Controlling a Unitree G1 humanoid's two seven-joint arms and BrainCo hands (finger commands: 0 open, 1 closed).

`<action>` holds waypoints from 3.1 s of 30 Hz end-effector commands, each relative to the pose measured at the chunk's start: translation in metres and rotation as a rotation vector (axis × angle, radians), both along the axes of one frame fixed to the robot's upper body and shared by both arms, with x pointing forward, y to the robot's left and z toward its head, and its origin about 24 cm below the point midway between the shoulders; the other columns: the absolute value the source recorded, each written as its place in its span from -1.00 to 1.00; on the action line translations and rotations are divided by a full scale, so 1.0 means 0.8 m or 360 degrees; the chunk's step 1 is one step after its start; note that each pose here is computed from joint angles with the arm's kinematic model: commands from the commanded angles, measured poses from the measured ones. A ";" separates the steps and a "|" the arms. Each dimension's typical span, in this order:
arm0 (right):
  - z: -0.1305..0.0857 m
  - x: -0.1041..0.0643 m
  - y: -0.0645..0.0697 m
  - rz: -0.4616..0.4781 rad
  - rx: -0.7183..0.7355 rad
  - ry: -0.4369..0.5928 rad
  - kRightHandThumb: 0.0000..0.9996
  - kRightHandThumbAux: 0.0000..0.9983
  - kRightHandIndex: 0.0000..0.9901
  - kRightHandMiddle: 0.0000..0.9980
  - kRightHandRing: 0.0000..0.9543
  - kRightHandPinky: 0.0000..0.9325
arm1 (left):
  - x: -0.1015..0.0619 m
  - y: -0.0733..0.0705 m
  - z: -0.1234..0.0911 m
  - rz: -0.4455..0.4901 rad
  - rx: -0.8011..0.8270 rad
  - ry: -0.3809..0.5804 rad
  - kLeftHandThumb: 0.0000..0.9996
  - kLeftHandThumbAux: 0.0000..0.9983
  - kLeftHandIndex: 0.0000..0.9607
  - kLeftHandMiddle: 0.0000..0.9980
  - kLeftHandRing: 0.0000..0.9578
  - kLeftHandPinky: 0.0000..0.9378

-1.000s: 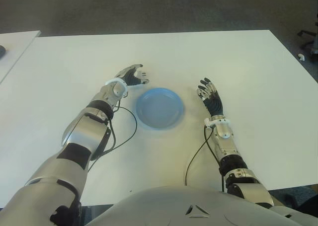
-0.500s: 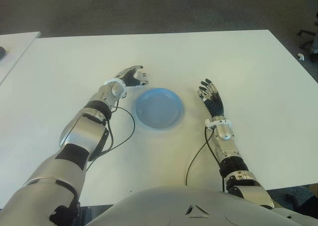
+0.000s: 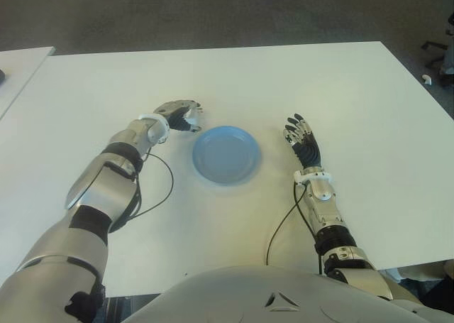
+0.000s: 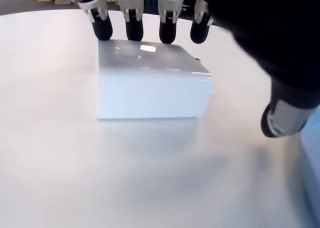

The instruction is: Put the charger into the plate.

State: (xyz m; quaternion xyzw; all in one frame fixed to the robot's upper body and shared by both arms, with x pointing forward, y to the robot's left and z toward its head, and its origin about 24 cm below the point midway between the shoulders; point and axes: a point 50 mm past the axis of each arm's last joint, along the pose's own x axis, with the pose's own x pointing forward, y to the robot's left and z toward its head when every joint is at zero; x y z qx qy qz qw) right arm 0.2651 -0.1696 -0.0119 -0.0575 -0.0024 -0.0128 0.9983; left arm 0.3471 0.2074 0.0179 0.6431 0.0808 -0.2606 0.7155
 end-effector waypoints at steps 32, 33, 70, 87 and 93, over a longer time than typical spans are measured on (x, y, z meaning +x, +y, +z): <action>-0.019 -0.017 -0.008 -0.0038 0.0004 0.0166 0.36 0.24 -0.89 -0.65 -0.61 -0.54 | -0.075 0.100 -0.031 -0.0163 0.0364 0.0173 -1.00 0.01 -1.00 -0.98 -0.98 -0.90; -0.019 -0.017 -0.007 -0.0038 0.0003 0.0166 0.36 0.24 -0.89 -0.65 -0.61 -0.54 | -0.076 0.101 -0.031 -0.0164 0.0348 0.0169 -1.00 0.01 -1.00 -0.98 -0.98 -0.89; -0.021 -0.010 0.004 -0.0041 -0.0026 0.0182 0.34 0.23 -0.90 -0.65 -0.63 -0.60 | -0.119 0.088 -0.026 -0.0266 -0.0226 0.0021 -1.00 0.17 -1.00 -1.00 -1.00 -0.97; -0.022 -0.008 0.006 -0.0052 0.0002 0.0190 0.41 0.24 -0.89 -0.64 -0.64 -0.64 | -0.135 0.070 -0.022 -0.0428 -0.0332 -0.0073 -1.00 0.14 -1.00 -1.00 -1.00 -0.96; -0.022 -0.007 0.007 -0.0047 -0.0007 0.0195 0.38 0.23 -0.90 -0.65 -0.65 -0.68 | -0.139 0.067 -0.019 -0.0469 -0.0322 -0.0107 -1.00 0.13 -1.00 -1.00 -1.00 -0.96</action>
